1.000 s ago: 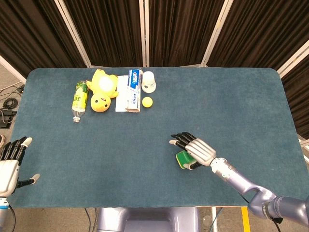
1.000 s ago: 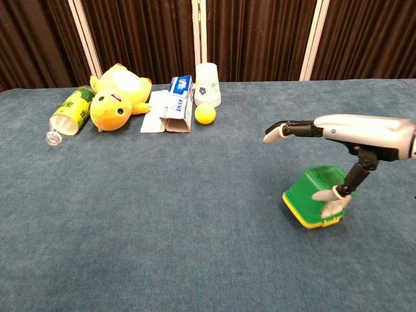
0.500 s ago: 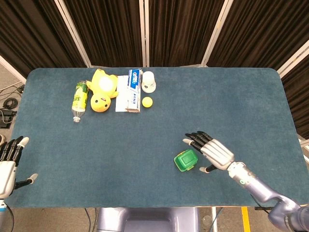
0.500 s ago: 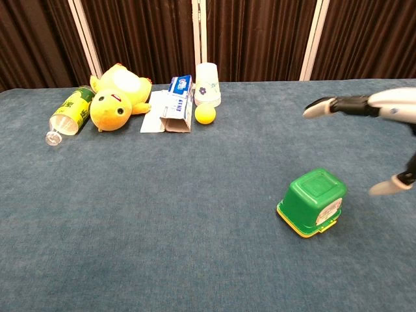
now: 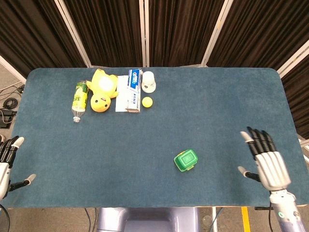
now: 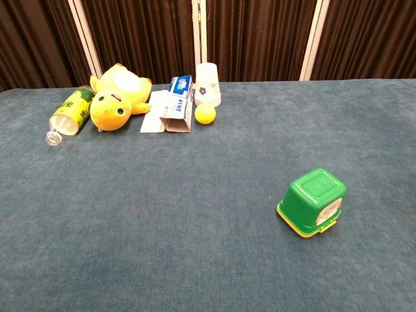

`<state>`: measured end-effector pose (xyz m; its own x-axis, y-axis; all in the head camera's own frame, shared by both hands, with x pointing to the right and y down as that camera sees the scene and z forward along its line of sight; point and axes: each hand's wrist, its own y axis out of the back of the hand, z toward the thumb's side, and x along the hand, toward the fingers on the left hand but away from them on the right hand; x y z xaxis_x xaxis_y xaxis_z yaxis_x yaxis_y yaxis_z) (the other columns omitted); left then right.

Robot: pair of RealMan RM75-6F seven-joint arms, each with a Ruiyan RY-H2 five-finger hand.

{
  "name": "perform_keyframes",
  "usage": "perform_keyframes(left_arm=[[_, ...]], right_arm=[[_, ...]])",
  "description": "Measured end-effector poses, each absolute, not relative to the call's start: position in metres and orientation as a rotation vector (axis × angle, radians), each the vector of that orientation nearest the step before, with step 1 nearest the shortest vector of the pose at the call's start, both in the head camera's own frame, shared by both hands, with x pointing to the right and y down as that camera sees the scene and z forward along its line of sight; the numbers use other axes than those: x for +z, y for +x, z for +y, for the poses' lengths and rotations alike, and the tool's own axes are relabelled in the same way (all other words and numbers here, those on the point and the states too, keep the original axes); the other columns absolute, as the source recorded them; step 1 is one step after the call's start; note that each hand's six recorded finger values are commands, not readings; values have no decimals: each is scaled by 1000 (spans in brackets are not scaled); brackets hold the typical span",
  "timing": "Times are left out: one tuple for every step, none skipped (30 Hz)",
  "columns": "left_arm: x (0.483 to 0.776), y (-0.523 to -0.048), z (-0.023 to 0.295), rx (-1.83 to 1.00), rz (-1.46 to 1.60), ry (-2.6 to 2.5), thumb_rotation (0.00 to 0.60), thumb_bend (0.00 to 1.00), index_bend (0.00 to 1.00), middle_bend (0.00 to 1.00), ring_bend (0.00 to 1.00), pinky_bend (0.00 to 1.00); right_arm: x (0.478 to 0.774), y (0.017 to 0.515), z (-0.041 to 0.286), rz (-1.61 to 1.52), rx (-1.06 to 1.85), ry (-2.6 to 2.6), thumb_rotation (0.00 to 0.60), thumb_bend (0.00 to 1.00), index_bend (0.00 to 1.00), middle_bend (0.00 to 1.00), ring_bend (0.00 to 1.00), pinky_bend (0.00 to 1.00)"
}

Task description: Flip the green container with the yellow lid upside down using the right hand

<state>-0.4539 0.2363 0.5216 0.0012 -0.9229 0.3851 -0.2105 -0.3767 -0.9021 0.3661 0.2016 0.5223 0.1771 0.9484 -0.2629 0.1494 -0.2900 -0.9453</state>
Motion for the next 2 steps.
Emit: perform_keyframes(left_arm=[[521, -454, 237, -1419, 1182, -1647, 600, 0, 0, 0, 0, 0], [521, -454, 237, -1418, 1181, -1648, 600, 0, 0, 0, 0, 0]], right_arm=[[519, 370, 204, -1089, 1216, -1591, 600, 0, 0, 0, 0, 0], [517, 372, 205, -1096, 1223, -1577, 600, 0, 0, 0, 0, 0]])
